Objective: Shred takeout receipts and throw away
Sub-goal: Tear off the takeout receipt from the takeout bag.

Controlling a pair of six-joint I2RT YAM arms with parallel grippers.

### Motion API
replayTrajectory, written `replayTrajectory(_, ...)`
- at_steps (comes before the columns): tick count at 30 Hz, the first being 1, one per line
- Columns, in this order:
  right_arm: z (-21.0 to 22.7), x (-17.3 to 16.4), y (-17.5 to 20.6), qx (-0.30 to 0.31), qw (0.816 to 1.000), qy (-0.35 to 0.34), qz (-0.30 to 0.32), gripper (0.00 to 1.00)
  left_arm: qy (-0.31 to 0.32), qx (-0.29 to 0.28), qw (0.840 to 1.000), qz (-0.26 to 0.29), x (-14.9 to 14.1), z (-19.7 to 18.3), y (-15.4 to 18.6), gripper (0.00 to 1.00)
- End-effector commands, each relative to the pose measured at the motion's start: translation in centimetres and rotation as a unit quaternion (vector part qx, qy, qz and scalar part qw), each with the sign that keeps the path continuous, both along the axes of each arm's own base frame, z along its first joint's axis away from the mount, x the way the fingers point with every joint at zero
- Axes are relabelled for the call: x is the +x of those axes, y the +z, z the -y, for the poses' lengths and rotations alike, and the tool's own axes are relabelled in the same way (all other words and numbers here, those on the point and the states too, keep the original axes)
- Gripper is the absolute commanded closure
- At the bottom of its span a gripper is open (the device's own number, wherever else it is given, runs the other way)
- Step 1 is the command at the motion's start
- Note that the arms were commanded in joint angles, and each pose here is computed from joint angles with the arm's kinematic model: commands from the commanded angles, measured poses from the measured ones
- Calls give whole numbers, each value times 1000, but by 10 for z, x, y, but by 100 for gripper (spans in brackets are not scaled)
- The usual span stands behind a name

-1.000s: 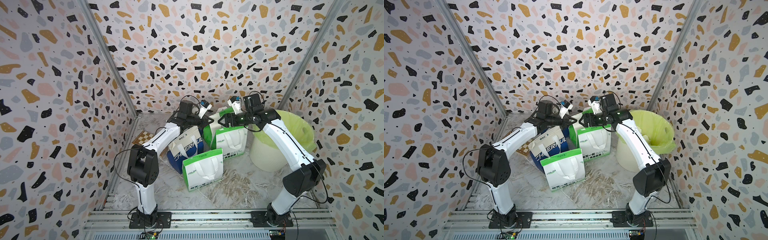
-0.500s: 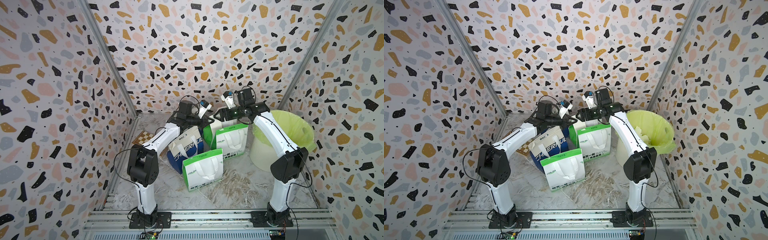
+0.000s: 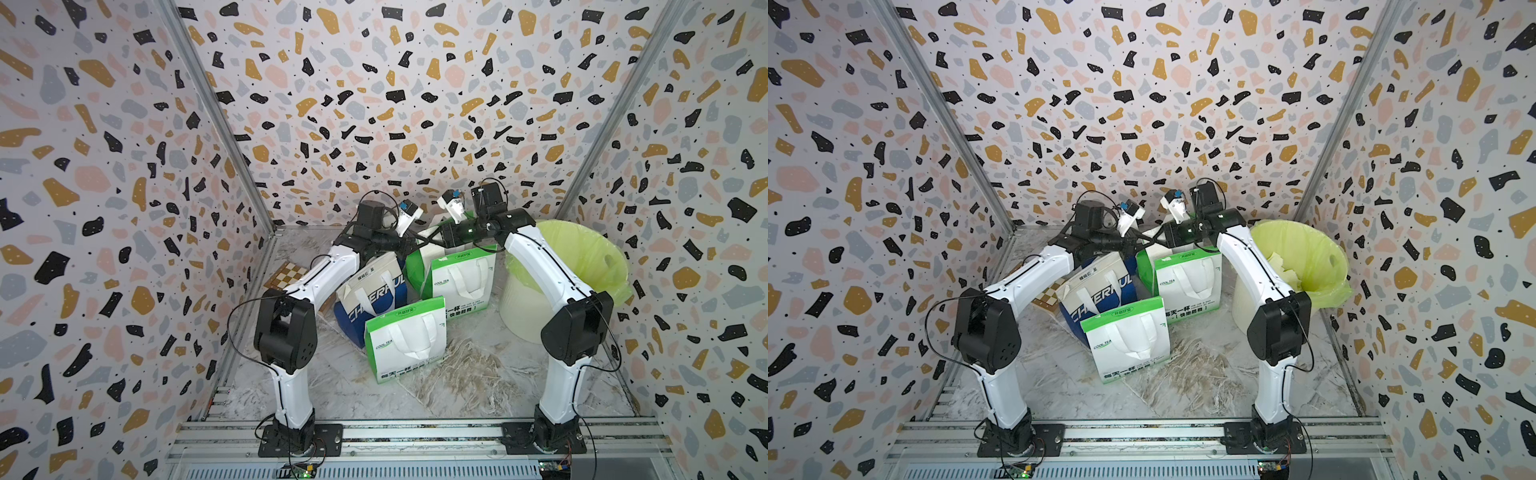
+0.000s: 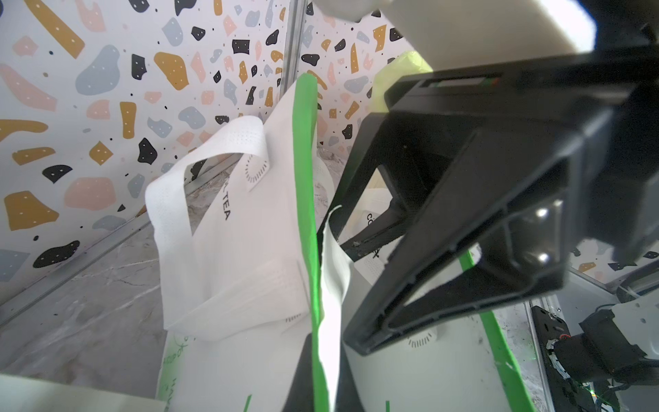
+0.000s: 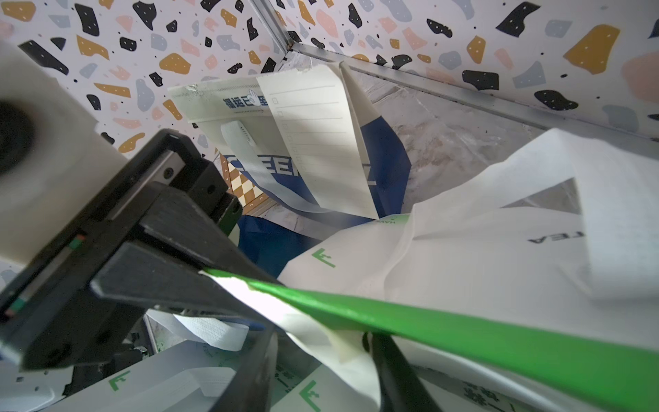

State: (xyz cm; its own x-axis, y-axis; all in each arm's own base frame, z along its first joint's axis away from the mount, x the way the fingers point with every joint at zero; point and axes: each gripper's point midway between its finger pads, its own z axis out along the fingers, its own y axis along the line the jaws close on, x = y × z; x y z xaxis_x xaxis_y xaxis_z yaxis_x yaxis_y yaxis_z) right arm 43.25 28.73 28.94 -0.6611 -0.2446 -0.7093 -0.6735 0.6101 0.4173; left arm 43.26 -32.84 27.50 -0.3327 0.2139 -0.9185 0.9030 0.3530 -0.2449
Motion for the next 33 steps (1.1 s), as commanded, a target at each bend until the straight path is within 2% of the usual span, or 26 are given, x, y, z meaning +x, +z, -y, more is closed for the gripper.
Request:
replayTrajectory(1,-16,-14,35,40,998,33,35,65,-33,-30,999,28,-6,11,17,100)
replayTrajectory(5,-21,-12,37,45,998,36,36,76,-39,-30,998,26,-8,11,16,100)
replayTrajectory(8,-23,-10,34,37,998,33,35,96,-39,-26,999,23,-9,11,13,100)
replayTrajectory(9,-22,-9,31,31,999,28,34,100,-36,-22,999,22,-8,10,12,93)
replayTrajectory(10,-21,-8,30,27,999,27,33,100,-33,-18,999,24,-7,9,12,82)
replayTrajectory(12,-16,-7,26,13,999,15,34,100,-29,-5,999,33,-7,6,9,55)
replayTrajectory(13,-14,-7,26,7,999,11,36,100,-25,2,999,38,-7,5,8,52)
replayTrajectory(21,6,3,12,-49,997,-24,46,100,13,67,994,84,3,-10,-10,49)
replayTrajectory(24,13,7,12,-65,996,-42,50,100,18,94,992,85,2,-16,-20,50)
replayTrajectory(29,28,13,11,-105,990,-70,57,100,18,132,986,101,2,-23,-31,53)
replayTrajectory(33,27,10,14,-102,991,-68,57,100,16,141,984,103,1,-25,-34,56)
